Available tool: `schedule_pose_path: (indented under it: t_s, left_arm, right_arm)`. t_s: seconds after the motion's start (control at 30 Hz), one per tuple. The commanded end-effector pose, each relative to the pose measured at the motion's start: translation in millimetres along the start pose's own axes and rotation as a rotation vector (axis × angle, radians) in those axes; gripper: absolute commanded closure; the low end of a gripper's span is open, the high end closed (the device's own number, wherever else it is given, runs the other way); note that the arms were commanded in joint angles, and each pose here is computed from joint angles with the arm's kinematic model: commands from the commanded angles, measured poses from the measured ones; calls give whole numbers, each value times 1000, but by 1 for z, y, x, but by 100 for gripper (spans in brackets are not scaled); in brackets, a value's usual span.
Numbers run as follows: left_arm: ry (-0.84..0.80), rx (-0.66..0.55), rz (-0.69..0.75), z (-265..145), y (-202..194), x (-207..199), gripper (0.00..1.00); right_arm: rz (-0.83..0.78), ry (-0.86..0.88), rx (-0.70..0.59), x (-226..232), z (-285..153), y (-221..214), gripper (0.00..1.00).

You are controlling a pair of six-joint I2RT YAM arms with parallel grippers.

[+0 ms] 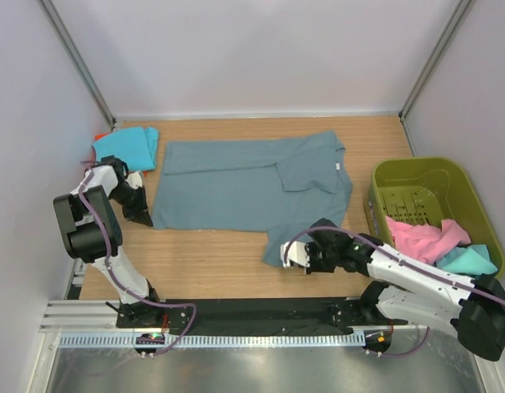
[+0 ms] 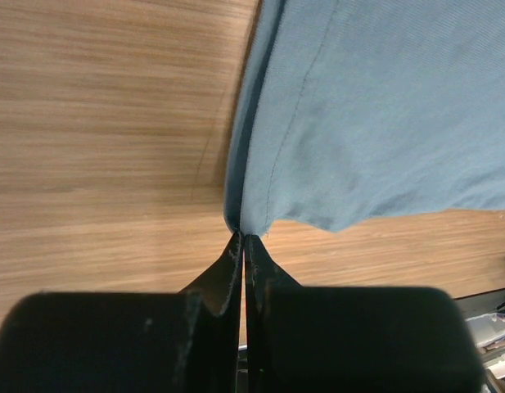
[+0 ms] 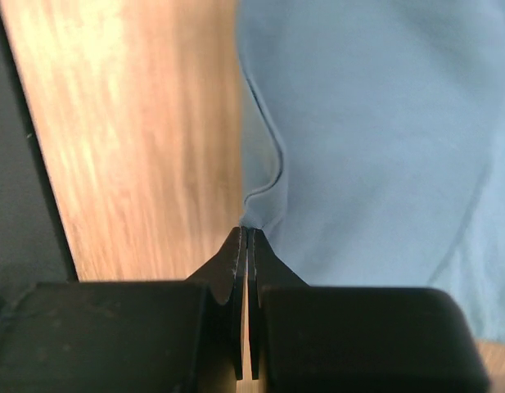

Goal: Fold and stack the t-shirts
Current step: Fold the tshirt

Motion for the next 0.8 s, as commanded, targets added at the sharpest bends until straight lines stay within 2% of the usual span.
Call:
schedule_pose_path:
  t_s: [0.0,0.13,0.33,0.5,0.77]
  left_arm:
    - [-40,-110,61,-39,6,-12,100]
    - [-57,-181,108,-73,11,-23,100]
    - [-54,-213,156,-95,17,-32,100]
    - [-52,-221,186,-99,38,-43,100]
    - [-46,-161,186,-85,70,-45,100]
  right_arm:
    - [105,-186,-64,-48,-33,20,99]
    - [216,-296,-95,-81,-67,28,99]
    - [310,-431,-115,-117,-105,32,98]
    - [339,-547,-106,-143,-124,28,99]
    - [403,-685,-76,-192,-144,13,98]
Point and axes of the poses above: each gripper's point midway between its finger pads, its own z axis out along the fingers, its own x axis along the line the jaws close on, y = z × x, the point moved 6 cm from there along -z, back along the fingers, and after that the axes turned 11 degrees about -z, right-handed, at the moved point
